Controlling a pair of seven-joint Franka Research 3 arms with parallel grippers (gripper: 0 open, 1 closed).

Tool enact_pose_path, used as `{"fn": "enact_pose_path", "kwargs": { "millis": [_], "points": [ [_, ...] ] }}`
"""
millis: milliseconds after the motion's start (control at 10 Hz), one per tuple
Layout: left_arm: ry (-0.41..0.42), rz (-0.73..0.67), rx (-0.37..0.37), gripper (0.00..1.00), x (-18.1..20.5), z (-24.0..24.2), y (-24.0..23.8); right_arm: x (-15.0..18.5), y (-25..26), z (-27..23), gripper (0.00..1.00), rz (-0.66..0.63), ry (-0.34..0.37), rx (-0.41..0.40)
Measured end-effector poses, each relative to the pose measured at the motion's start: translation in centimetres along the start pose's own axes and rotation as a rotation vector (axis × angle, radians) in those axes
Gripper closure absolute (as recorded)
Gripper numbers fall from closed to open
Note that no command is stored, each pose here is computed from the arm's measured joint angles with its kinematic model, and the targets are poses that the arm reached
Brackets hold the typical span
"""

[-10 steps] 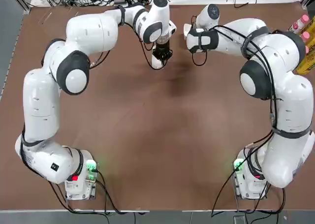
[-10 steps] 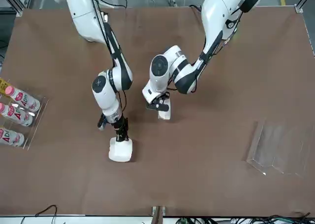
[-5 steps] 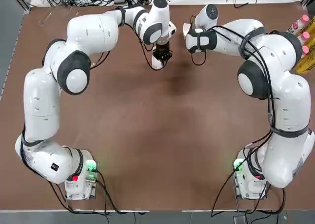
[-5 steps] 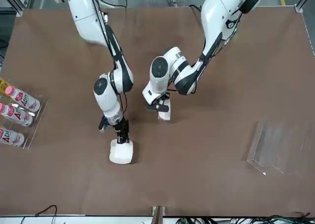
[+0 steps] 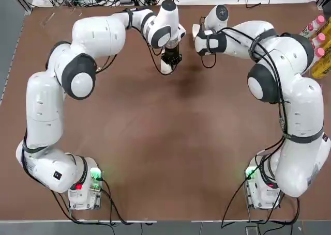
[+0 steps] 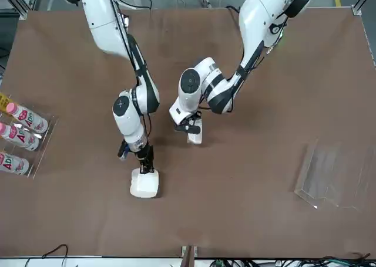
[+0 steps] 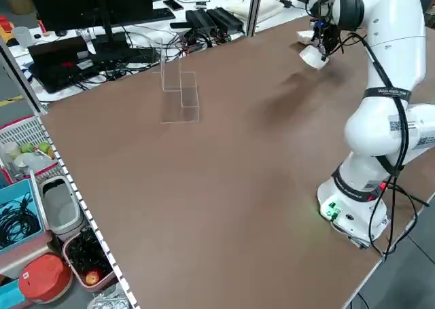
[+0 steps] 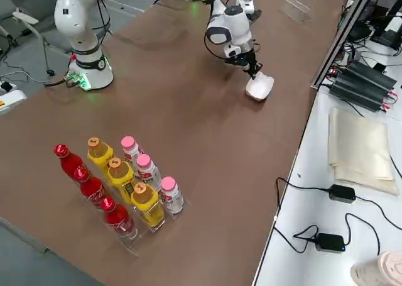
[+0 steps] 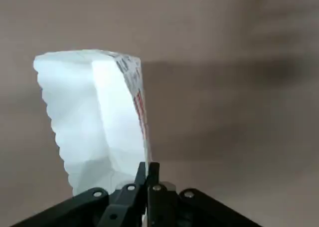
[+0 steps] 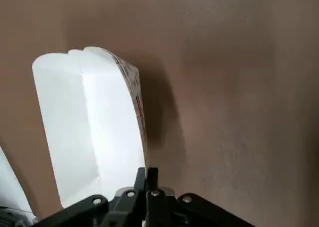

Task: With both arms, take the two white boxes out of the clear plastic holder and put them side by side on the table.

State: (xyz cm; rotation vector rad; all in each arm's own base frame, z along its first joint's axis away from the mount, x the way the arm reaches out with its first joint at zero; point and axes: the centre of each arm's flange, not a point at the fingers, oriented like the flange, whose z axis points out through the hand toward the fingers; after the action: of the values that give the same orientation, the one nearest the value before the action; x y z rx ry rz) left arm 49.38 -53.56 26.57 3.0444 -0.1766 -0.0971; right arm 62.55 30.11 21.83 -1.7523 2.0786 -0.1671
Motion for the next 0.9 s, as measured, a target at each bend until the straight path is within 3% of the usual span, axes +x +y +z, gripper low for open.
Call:
{"fn": "enact_pose_path", "kwargs": {
  "millis": [200, 500, 700, 900],
  "points": [
    [0.017, 0.015, -0.048, 0.98, -1.0, 2.3, 2.0, -0.1, 0.1, 0.5, 0.99, -0.004, 0.003, 0.000],
    [0.009, 0.029, -0.051, 0.97, -2.0, 3.4, 3.0, -0.3, 0.0, 0.7, 0.99, -0.008, 0.001, 0.004],
    [0.013, 0.029, -0.058, 0.87, -2.2, 3.7, 3.4, -0.3, 0.0, 0.9, 0.98, -0.009, 0.002, 0.003],
    [0.022, 0.024, -0.065, 0.58, -1.9, 3.5, 3.3, -0.3, 0.0, 0.9, 0.99, -0.010, 0.002, 0.007]
  ]
}}
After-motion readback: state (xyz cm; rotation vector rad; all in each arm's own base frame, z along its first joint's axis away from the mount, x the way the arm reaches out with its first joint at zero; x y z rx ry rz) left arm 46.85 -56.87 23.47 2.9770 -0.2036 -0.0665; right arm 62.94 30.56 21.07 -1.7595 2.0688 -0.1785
